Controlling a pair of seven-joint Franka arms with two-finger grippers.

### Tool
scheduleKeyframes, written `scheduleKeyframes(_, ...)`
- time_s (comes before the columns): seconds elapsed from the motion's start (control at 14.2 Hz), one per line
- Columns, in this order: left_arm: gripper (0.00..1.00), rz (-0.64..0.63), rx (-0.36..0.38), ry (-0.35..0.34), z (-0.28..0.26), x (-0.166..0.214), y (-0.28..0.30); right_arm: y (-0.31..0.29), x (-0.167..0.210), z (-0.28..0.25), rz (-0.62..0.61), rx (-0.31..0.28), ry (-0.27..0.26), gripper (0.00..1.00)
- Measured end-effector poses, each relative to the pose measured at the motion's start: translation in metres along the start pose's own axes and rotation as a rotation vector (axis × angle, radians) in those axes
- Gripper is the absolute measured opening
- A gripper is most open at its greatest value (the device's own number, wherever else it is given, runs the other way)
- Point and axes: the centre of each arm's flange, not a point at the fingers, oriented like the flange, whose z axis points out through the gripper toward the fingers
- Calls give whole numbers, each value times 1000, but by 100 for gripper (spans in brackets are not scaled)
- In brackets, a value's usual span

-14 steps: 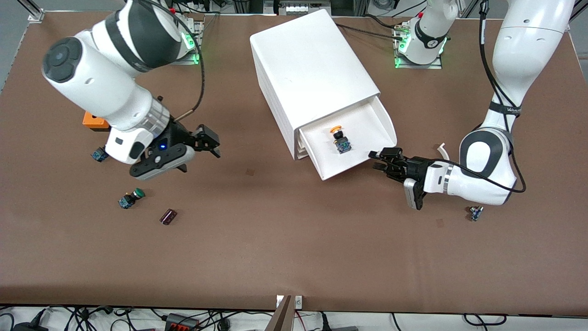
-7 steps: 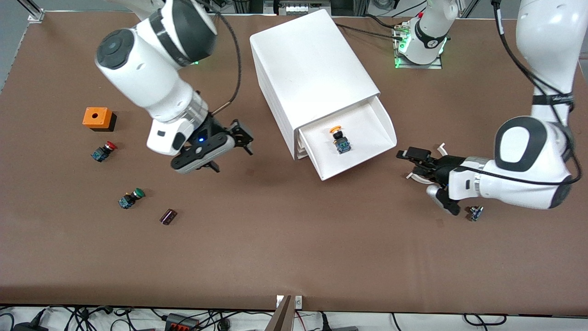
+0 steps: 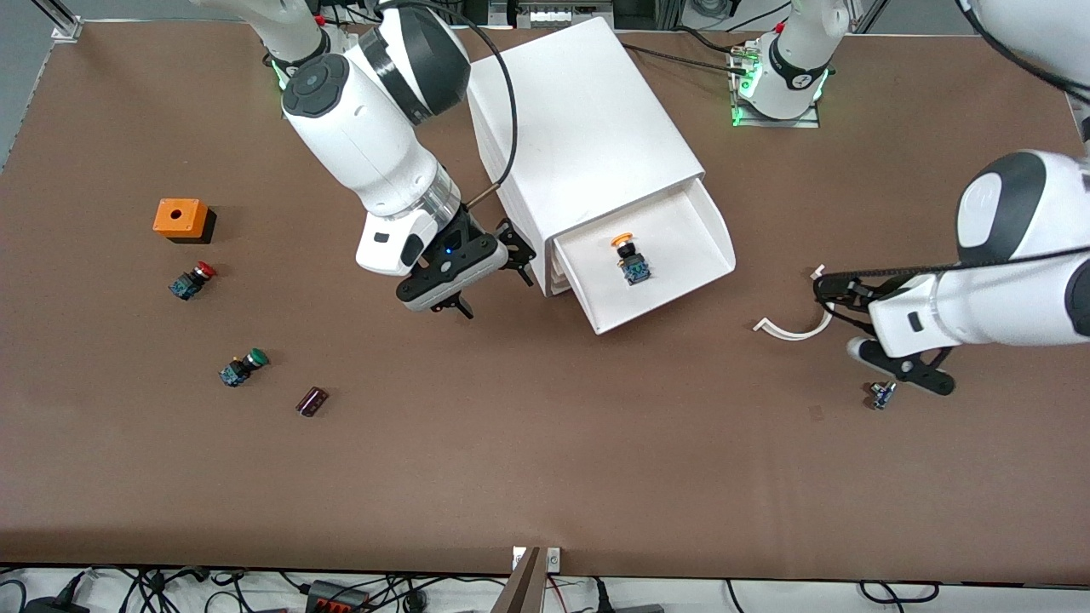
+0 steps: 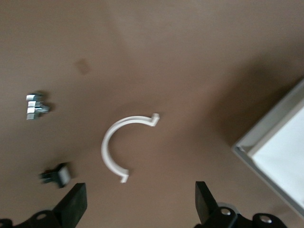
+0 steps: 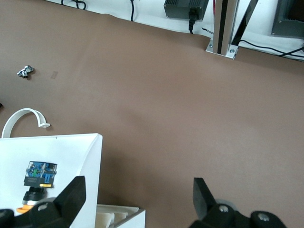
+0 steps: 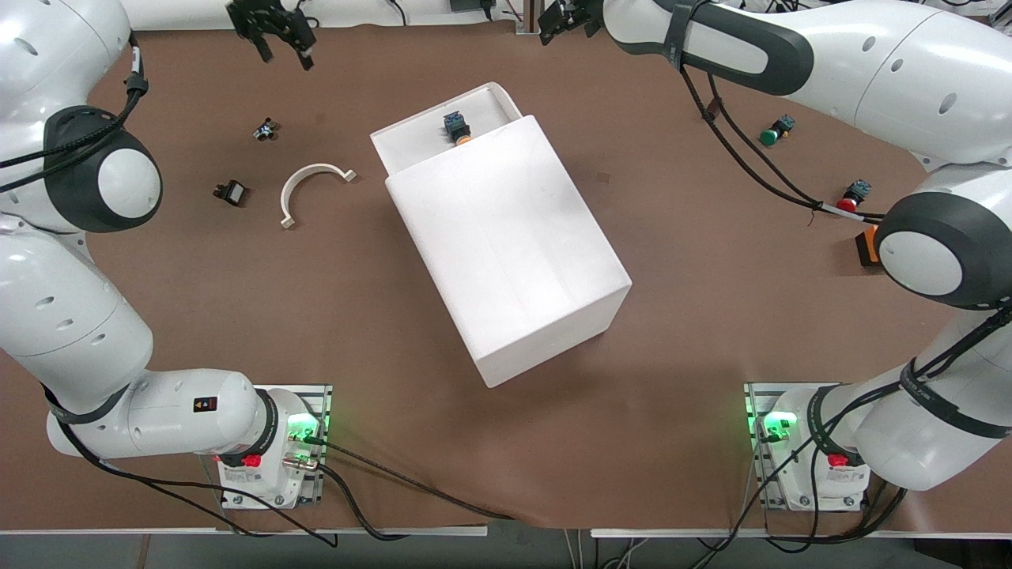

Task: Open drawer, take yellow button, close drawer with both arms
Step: 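Reach the right gripper into the drawer while the left gripper withdraws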

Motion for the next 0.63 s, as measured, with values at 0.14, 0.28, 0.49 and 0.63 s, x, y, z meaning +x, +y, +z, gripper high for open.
scheduleKeyframes(0.14,100,-20,65,64,-40,-10,-7,-21,4,3,-27,15,10,100)
scheduleKeyframes(0.28,100,-43,85,123,-72,-20,-17,-55,1,16,-67,35,6,100)
scheduleKeyframes(0.49,100,-110,91,157,-88,-26,-26,-87,-4,45,-104,51,-2,100)
scheduleKeyframes(0.63,100,-171,86,160,-88,-25,-25,-96,-6,63,-116,54,-9,100)
